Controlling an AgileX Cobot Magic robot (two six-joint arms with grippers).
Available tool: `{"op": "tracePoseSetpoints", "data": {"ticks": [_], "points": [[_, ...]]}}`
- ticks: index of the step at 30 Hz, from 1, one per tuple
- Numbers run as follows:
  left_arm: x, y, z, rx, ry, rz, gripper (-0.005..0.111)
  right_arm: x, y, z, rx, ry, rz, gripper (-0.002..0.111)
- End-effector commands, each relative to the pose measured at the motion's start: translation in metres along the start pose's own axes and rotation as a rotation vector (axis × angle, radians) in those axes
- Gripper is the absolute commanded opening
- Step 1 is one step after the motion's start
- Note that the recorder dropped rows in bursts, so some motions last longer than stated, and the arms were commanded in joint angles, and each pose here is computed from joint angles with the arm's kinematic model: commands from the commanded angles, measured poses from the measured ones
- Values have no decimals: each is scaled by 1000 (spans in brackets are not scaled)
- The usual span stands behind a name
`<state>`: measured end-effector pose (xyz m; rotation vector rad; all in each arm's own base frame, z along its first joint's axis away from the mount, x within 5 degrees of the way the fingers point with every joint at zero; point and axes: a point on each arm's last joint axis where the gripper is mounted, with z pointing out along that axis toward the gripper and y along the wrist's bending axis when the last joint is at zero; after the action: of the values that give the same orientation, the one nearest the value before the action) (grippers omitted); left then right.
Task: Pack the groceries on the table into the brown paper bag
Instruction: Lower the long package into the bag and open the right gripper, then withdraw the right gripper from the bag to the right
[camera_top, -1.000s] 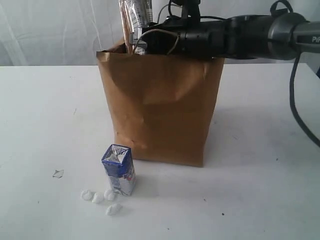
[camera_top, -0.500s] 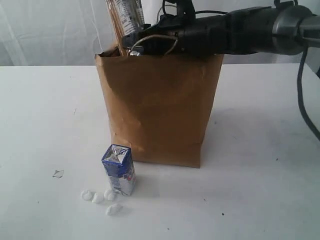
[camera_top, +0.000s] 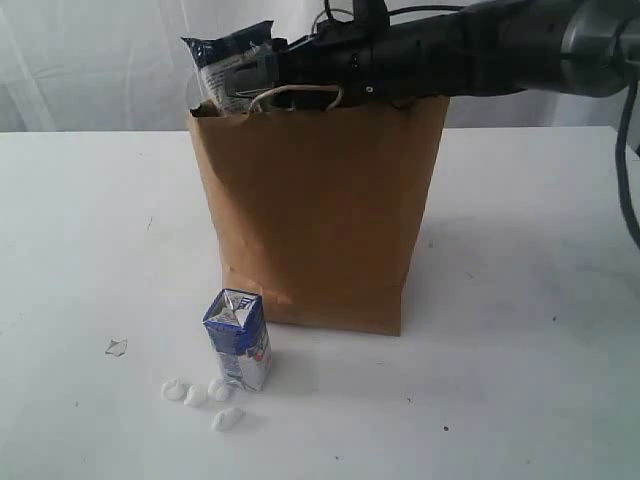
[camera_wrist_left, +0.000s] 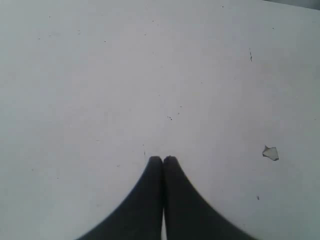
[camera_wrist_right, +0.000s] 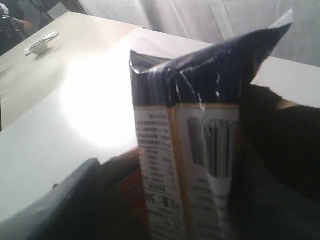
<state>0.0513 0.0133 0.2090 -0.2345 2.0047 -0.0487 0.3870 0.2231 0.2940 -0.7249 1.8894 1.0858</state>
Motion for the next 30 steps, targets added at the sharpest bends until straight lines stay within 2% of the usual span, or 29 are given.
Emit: {"op": "tracePoseSetpoints", "data": {"ticks": [1,5,8,11,13,17,20,22,25,27,28,29,30], "points": [[1,1,1,-6,5,7,0,-12,24,-14,-76,16,20,65],[1,1,1,-6,5,7,0,-23,38,-27,-76,13,41,65],[1,1,1,-6,5,7,0,-27,41,-37,12,49,-45,63],[1,1,1,-6,5,7,0,-35,42,-49,128,36,12,57],[1,1,1,-6,5,7,0,-41,49,-60,161,30,3,49],[1,1,1,-6,5,7,0,-50,64,-79,200,30,-106,25],[1,1,1,-6,5,7,0,-56,72,-95,274,46,-179,3],[1,1,1,-6,5,7,0,-58,75,-106,345,60,-208,0],[1,1,1,-6,5,7,0,-60,77,-125,477,102,-214,0],[1,1,1,-6,5,7,0,-60,78,-144,611,153,-240,0],[1,1,1,-6,5,7,0,-60,79,-165,759,206,-262,0],[1,1,1,-6,5,7,0,-59,79,-177,847,245,-276,0],[1,0,1,-5,3,7,0,-57,77,-202,1035,350,-321,0]]}}
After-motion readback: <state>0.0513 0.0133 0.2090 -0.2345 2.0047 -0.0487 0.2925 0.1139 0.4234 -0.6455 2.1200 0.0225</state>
